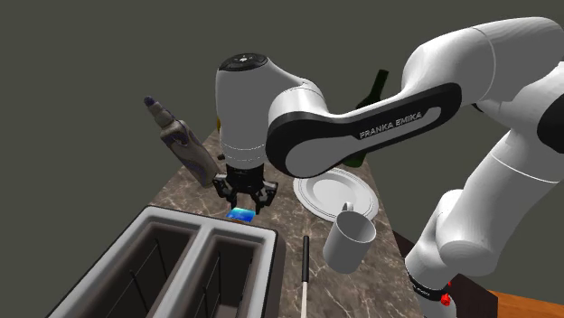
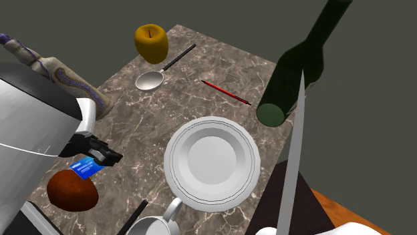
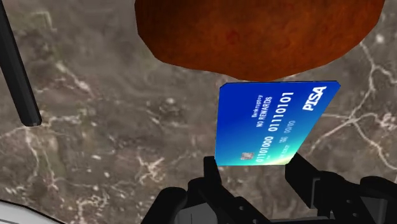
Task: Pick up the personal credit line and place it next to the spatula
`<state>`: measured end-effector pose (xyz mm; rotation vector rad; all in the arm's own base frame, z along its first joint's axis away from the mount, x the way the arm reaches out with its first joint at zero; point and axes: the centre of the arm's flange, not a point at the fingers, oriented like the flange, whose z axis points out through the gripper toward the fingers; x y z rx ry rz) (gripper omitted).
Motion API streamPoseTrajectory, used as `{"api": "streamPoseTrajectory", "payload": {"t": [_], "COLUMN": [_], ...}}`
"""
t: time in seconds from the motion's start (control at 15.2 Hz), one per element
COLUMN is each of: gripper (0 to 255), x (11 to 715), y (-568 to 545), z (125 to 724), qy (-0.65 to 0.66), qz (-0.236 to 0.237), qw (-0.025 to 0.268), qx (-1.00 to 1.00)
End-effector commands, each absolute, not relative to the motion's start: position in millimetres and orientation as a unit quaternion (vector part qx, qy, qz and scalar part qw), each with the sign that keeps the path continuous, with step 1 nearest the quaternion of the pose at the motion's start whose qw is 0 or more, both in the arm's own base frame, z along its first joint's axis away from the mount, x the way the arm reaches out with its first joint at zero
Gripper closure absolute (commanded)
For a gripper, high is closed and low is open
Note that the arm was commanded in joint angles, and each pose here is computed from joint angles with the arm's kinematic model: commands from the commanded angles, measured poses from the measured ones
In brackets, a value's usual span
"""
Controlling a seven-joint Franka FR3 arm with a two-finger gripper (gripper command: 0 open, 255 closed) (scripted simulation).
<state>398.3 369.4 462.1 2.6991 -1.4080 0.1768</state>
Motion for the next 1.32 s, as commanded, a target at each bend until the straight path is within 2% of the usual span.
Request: {"api": "streamPoseTrajectory", "payload": {"t": [0.0,0.07,0.13,0.46,0.73,1.25], "gripper": [255,255,0,0,0,0], "x": [398,398,398,398,395,395], "y": [369,369,369,369,376,376], "z": [462,462,462,462,511,511], "qy": [-0.461,-0.461,-0.461,-0.461,-0.461,-0.461], "qz": [0.058,0.058,0.058,0.058,0.058,0.058], "qw": [0.046,0.046,0.046,0.046,0.046,0.046], "qx": [0.884,0.884,0.884,0.884,0.884,0.884]}}
